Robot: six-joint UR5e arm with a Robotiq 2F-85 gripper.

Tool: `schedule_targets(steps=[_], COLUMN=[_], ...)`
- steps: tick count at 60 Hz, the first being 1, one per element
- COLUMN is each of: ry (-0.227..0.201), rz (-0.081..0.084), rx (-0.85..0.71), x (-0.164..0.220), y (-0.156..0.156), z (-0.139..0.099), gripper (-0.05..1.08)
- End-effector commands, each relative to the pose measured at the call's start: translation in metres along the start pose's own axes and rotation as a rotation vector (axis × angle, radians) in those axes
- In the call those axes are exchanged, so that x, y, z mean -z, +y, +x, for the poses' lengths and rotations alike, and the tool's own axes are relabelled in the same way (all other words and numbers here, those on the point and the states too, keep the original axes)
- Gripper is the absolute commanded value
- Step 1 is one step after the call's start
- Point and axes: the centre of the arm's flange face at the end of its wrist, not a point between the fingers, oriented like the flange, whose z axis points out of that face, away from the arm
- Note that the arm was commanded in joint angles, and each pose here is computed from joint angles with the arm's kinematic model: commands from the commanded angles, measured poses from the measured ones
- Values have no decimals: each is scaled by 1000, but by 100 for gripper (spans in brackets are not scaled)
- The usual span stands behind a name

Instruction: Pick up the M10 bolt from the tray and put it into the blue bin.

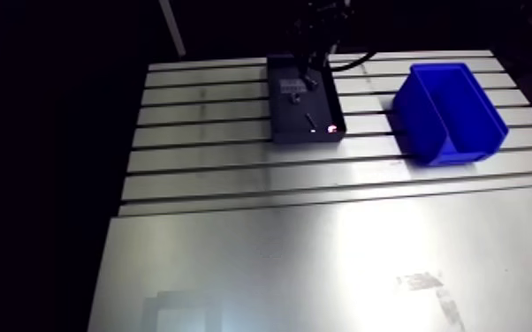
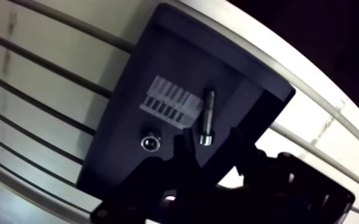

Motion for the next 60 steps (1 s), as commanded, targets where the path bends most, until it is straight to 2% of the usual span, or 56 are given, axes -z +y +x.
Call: schedule_targets(steps=[1,23,38,60], ry=[3,-12,-5,-18], rz=[-3,5,-2,5], rx=[2,2,2,4], x=[-2,-14,-14,-24], y=[-1,-1,0,-1], z=[2,5,6,7], gripper=[55,56,57,61])
